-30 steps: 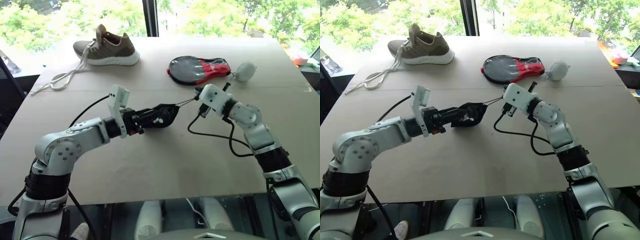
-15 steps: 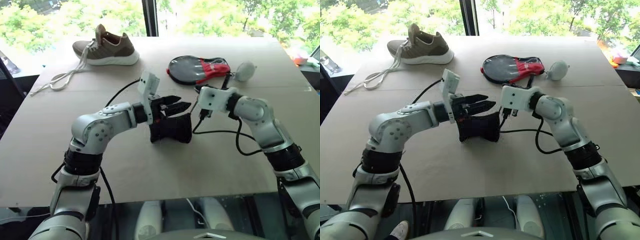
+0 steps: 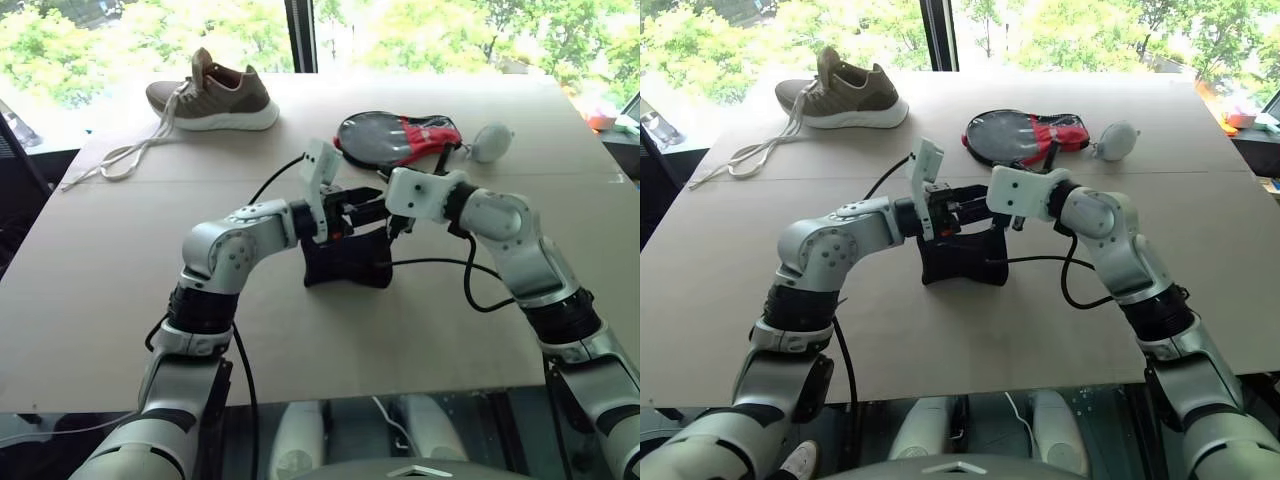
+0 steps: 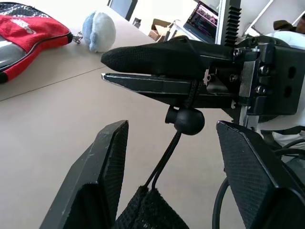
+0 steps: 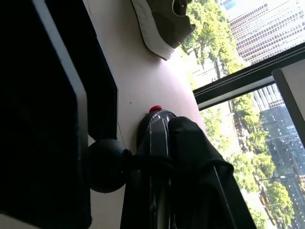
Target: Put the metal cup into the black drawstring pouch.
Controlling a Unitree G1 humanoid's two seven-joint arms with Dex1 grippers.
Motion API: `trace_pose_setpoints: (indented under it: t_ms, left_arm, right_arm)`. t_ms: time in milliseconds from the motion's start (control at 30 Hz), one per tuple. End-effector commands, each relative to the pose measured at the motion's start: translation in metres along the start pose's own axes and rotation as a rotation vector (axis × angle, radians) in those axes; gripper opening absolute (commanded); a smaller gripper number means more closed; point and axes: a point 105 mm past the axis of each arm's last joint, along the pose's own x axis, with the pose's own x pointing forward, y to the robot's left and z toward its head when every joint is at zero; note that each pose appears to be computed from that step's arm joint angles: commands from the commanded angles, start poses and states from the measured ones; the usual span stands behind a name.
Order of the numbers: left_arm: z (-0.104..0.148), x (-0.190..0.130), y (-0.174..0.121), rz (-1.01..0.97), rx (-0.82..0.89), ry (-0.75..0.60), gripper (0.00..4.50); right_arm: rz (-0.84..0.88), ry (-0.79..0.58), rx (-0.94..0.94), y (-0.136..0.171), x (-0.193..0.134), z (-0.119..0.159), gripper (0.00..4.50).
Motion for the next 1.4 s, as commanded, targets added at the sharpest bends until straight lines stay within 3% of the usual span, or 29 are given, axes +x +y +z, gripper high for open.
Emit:
trace_pose_setpoints:
  t_ms: [33,167,200,400,500,733,867,1100,1200,1300,1400]
  left_arm:
    - [0.017,0.001,-0.006,-0.028,0.036,-0.055,2.22]
    - [0.019,0.002,-0.007,-0.036,0.029,-0.065,0.37]
    - [0.019,0.002,-0.007,-0.037,0.029,-0.064,0.11]
    - [0.016,0.003,-0.007,-0.039,0.027,-0.054,0.12]
    - [0.003,0.004,-0.004,-0.028,0.022,0.003,0.12]
    - [-0.034,-0.003,0.005,0.016,-0.046,0.141,0.12]
    - [-0.047,-0.01,0.011,0.053,-0.059,0.188,0.12]
    - [-0.07,-0.032,0.028,0.149,-0.051,0.311,0.12]
    - [-0.071,-0.036,0.032,0.172,-0.045,0.319,0.12]
    - [-0.063,-0.031,0.031,0.168,-0.032,0.272,0.12]
    - [-0.044,-0.022,0.038,0.262,0.104,0.141,0.12]
  right_arm:
    - [-0.036,-0.037,-0.036,-0.012,-0.003,0.014,0.0]
    - [-0.03,-0.031,-0.033,-0.01,-0.004,0.012,0.0]
    - [-0.029,-0.029,-0.032,-0.01,-0.004,0.012,0.0]
    - [-0.033,-0.01,-0.014,-0.01,-0.008,0.005,0.0]
    - [-0.123,0.03,0.129,-0.027,-0.013,-0.008,0.0]
    - [-0.411,0.169,0.531,-0.083,-0.038,-0.063,0.0]
    - [-0.508,0.246,0.691,-0.092,-0.055,-0.097,0.0]
    - [-0.593,0.347,0.864,-0.086,-0.076,-0.144,0.0]
    - [-0.581,0.394,0.832,-0.077,-0.079,-0.155,0.0]
    - [-0.416,0.384,0.807,-0.047,-0.064,-0.149,0.0]
    - [-0.229,0.345,0.773,-0.009,-0.05,-0.133,0.0]
